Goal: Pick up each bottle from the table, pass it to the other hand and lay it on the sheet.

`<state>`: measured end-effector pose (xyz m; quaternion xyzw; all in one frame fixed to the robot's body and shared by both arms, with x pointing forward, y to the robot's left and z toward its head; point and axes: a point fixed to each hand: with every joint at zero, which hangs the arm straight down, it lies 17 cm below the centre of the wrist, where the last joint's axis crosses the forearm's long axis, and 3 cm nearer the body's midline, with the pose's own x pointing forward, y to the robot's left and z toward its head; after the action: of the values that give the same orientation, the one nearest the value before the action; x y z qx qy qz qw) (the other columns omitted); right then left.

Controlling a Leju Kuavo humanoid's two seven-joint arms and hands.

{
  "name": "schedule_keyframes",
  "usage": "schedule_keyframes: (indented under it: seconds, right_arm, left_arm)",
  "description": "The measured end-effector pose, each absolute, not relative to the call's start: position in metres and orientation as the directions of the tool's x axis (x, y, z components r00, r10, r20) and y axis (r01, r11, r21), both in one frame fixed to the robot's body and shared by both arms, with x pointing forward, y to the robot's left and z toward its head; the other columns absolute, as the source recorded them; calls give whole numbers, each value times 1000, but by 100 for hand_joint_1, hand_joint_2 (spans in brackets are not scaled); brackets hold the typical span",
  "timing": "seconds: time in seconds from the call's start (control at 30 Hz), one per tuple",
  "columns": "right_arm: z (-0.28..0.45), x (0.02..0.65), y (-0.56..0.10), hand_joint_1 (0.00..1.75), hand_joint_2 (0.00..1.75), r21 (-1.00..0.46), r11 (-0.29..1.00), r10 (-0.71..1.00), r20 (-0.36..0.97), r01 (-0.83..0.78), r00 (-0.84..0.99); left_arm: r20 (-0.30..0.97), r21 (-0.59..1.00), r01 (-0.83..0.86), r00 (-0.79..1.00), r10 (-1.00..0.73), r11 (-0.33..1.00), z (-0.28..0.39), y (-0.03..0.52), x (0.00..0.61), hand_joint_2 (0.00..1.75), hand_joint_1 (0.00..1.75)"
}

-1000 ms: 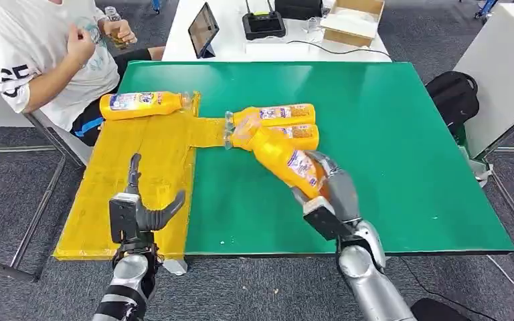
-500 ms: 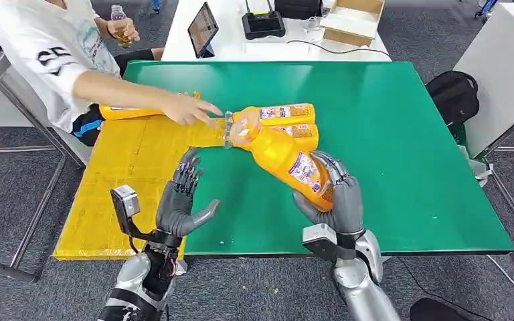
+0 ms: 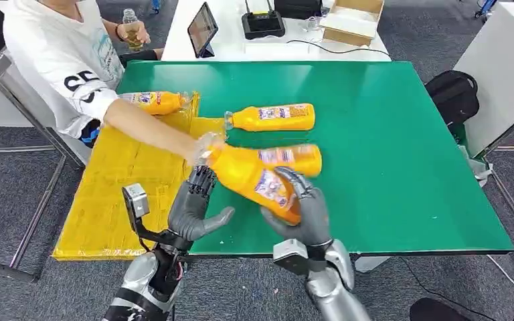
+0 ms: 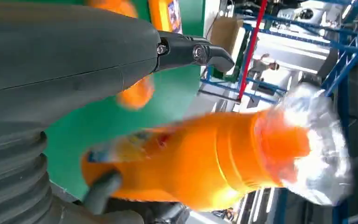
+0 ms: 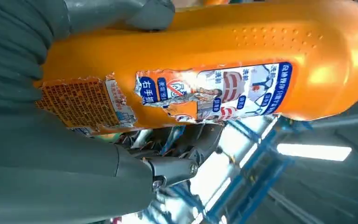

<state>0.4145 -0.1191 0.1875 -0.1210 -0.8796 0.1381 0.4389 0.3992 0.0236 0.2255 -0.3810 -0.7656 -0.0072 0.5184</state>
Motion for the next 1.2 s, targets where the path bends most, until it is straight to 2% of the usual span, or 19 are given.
schedule_keyframes:
  seconds: [0.2, 0.57, 0.6, 0.63, 1.2]
  right_arm:
    - [184, 401, -58, 175, 175, -326, 945, 240, 766, -37, -597]
    - [160, 396, -24, 175, 175, -323, 934, 190, 810, -152, -554]
    - [158, 397, -23, 175, 175, -324, 933, 189, 813, -158, -551]
    - [157, 397, -22, 175, 175, -325, 932, 189, 814, -162, -549]
    - [147, 399, -20, 175, 175, -332, 927, 197, 827, -173, -527]
  left_arm:
    - [808, -370, 602, -168, 565, 707, 228, 14, 402, 175, 0]
    - [777, -439, 599, -121, 617, 670, 224, 18, 402, 175, 0]
    - [772, -448, 601, -115, 626, 662, 224, 18, 401, 175, 17]
    - [768, -456, 599, -109, 631, 658, 224, 19, 401, 175, 175]
    - [786, -425, 589, -137, 603, 687, 219, 21, 400, 175, 175]
